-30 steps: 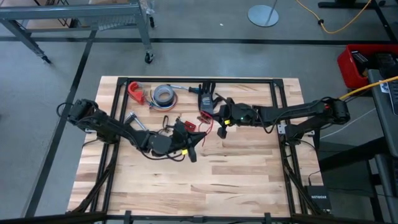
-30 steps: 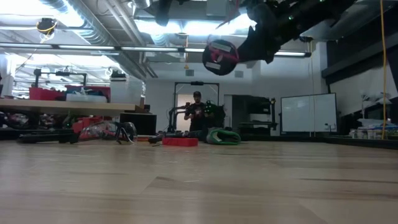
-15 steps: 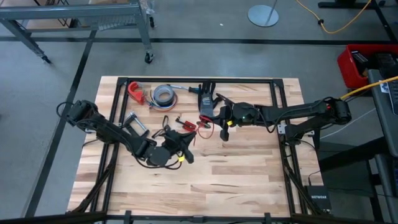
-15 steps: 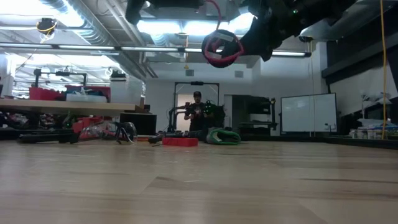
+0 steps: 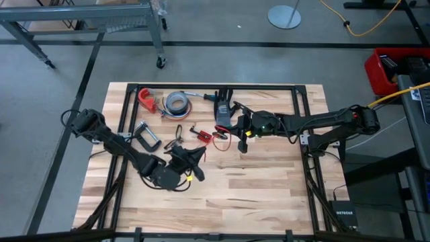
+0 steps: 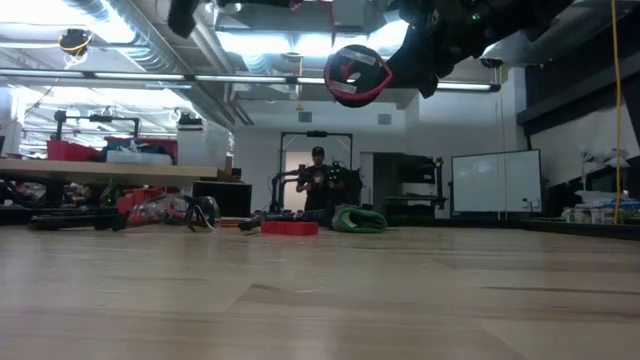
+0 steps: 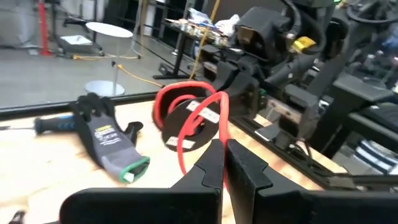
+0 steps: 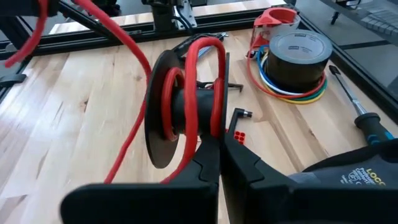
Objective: Coil cords
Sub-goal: Coil the orange wire into the black spool
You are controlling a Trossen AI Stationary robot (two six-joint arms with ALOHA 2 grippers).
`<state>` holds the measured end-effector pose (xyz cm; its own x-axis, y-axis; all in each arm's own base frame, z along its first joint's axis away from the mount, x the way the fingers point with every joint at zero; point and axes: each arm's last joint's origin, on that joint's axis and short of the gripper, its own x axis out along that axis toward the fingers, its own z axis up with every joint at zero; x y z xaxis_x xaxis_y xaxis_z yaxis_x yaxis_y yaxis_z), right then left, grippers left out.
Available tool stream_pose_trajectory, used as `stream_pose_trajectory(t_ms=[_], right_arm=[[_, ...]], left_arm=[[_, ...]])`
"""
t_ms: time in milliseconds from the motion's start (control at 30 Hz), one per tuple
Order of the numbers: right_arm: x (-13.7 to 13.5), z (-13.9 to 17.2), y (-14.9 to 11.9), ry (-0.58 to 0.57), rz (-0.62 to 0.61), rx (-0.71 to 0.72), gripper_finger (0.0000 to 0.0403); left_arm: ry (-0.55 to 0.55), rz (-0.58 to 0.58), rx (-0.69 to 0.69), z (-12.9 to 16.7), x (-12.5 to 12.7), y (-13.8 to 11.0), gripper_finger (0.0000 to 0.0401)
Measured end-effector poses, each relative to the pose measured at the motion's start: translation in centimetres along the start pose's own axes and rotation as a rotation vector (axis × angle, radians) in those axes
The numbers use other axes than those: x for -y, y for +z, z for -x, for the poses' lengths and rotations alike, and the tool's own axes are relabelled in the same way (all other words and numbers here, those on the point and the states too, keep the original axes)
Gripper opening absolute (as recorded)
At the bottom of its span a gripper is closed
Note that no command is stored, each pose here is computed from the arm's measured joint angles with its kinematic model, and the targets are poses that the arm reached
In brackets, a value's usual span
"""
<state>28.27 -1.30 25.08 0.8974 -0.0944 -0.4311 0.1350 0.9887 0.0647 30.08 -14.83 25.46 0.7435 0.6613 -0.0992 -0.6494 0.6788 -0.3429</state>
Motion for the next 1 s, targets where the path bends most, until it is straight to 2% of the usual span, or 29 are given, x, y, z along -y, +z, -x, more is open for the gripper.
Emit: stream_pose_trajectory(t_ms=[267,667,1000], right_arm=[[-0.1,0.0,0.0,0.051,0.0,-0.004,0.0003],[-0.8,0.2,0.8,0.276,0.004,0.061,0.0003],[-0.9,0.2,0.4,0.309,-0.003,0.023,0.0003]], left_arm=[[0.074,0.029,0.033,1.2,-0.6,-0.9,0.0],[0.131,0.004,0.05,-0.2,-1.4,-0.8,0.0],[0.136,-0.024,0.048,-0.2,-1.5,-0.8,0.0]])
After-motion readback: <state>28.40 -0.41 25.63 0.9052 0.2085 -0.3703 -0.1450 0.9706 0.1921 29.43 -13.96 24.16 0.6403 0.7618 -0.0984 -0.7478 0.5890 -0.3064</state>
